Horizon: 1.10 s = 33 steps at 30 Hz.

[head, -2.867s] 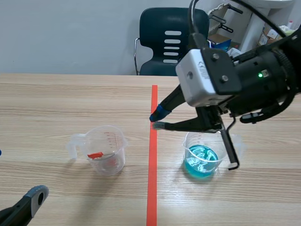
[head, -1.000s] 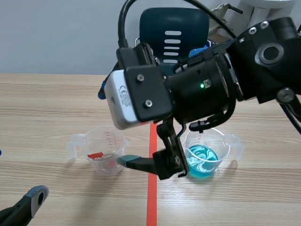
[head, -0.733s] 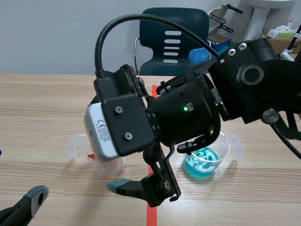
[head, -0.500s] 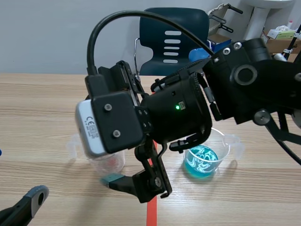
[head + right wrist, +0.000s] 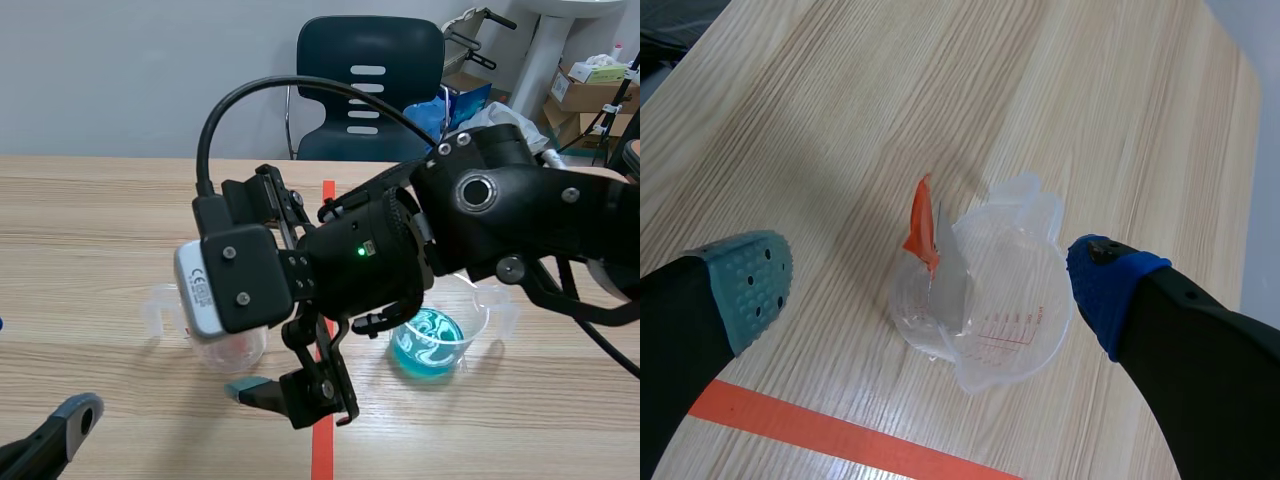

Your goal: Do the redox reaction experiment

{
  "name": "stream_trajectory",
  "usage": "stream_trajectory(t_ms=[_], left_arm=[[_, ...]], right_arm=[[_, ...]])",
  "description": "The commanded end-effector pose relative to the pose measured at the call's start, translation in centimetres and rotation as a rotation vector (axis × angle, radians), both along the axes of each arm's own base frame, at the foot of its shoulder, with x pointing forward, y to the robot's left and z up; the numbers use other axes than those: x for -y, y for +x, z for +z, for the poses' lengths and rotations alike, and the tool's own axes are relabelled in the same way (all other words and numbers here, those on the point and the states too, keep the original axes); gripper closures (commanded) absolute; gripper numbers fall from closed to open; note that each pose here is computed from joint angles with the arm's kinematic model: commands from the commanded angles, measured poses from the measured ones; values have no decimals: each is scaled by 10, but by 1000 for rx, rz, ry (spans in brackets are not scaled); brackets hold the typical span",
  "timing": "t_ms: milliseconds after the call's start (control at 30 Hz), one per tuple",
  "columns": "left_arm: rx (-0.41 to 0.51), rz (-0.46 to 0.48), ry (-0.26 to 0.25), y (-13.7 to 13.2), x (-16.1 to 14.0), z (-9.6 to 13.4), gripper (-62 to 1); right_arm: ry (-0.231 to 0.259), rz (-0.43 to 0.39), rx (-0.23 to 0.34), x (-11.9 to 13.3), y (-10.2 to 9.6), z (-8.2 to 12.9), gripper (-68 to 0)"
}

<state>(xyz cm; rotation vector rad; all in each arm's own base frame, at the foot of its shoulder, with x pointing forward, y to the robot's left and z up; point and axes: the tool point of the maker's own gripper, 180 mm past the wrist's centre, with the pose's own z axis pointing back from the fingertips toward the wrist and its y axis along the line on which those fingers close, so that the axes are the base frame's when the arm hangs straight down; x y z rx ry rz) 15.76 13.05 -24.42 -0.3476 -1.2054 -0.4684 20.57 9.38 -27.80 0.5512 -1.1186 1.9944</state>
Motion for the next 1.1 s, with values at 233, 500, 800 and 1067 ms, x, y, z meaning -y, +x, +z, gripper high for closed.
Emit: stream_trajectory(t_ms=[233, 500, 800, 1067], left_arm=[[21, 0, -21, 1, 4, 8, -623], [21, 0, -21, 1, 4, 8, -623], [21, 0, -21, 1, 4, 8, -623], [21, 0, -21, 1, 4, 8, -623]], right_arm=[[33, 16, 13, -9, -1, 11, -497], [32, 15, 13, -9, -1, 11, -349], [36, 15, 6, -9, -2, 12, -193], [41, 18, 4, -9, -2, 13, -79]])
